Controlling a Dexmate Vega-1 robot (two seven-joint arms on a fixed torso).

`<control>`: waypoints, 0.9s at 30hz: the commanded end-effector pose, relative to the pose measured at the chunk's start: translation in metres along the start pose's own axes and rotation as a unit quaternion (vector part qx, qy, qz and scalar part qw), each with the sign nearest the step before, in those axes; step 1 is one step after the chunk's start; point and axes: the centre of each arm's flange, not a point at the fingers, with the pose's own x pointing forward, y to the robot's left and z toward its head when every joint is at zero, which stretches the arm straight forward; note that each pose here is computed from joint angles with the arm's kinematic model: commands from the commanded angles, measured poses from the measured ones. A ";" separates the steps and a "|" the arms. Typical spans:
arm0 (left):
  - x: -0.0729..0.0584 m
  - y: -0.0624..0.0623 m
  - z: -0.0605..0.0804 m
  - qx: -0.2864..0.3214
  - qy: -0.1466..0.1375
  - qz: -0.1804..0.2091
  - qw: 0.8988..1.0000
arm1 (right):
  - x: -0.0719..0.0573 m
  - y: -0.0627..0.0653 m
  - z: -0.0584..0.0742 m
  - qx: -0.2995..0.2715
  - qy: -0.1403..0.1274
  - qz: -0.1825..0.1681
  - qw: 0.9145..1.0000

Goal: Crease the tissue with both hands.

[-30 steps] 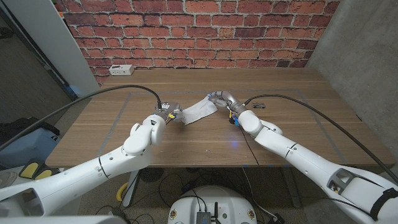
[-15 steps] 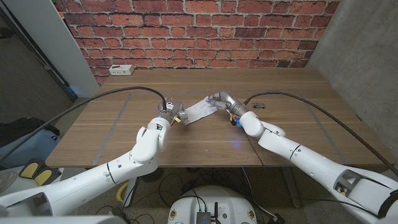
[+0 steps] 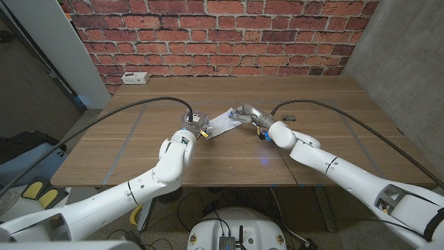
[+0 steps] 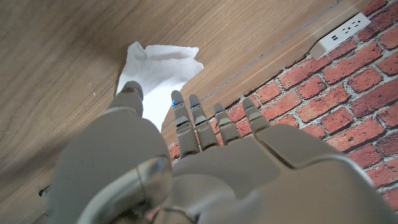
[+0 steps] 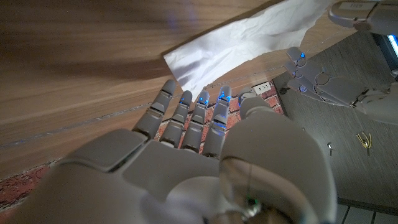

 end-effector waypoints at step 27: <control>0.005 -0.012 0.012 0.019 -0.012 -0.012 1.000 | 0.011 -0.006 0.003 -0.023 -0.003 0.024 0.999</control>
